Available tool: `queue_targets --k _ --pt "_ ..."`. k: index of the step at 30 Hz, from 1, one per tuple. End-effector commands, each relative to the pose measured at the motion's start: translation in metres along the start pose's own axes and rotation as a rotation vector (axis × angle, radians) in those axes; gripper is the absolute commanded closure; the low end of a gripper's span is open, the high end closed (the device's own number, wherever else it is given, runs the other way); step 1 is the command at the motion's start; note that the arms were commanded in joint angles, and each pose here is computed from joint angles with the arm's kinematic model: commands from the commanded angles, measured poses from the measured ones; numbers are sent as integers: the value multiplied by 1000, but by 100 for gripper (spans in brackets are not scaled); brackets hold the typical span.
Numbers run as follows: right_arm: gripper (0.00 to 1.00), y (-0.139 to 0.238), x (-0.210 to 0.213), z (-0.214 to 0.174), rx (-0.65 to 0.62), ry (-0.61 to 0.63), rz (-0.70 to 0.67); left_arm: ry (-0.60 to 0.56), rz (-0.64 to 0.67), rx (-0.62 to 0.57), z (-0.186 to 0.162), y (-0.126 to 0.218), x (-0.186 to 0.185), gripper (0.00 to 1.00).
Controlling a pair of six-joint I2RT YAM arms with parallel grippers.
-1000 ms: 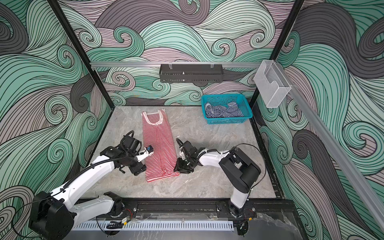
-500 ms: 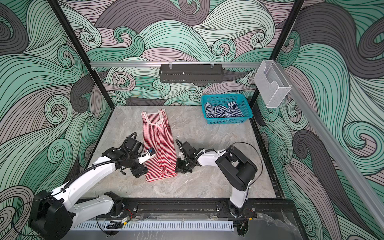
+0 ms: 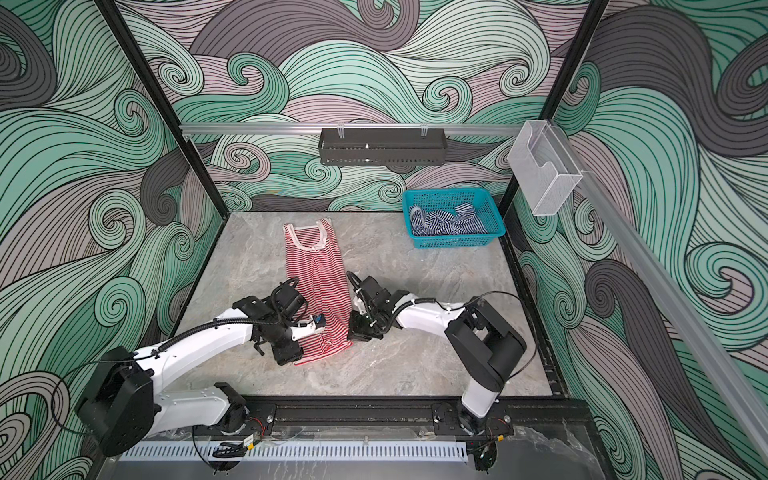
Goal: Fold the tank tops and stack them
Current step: 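Grasp the near hem with both grippers and lift it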
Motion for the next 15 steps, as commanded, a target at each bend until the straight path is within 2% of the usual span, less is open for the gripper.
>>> queue_targets --k 1,4,7,15 --pt "100 8 -1 1 -11 -1 -33 -68 6 50 1 -6 -6 40" --pt "100 10 -2 2 -15 -6 -33 -102 8 101 3 -16 -13 52" --pt "100 11 -2 4 -22 -9 -34 -134 16 145 4 -25 -17 57" --pt "100 14 -4 5 -32 -16 -35 -173 4 175 9 -38 -26 59"
Point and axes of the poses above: each gripper's point midway between its finger pads, its own y axis back along the fingers, its own x axis along the line the jaws close on, z = x × y, the point moved 6 cm from there along y, back along the fingers, and after that the axes turned 7 degrees about y, right-handed, at the moved point
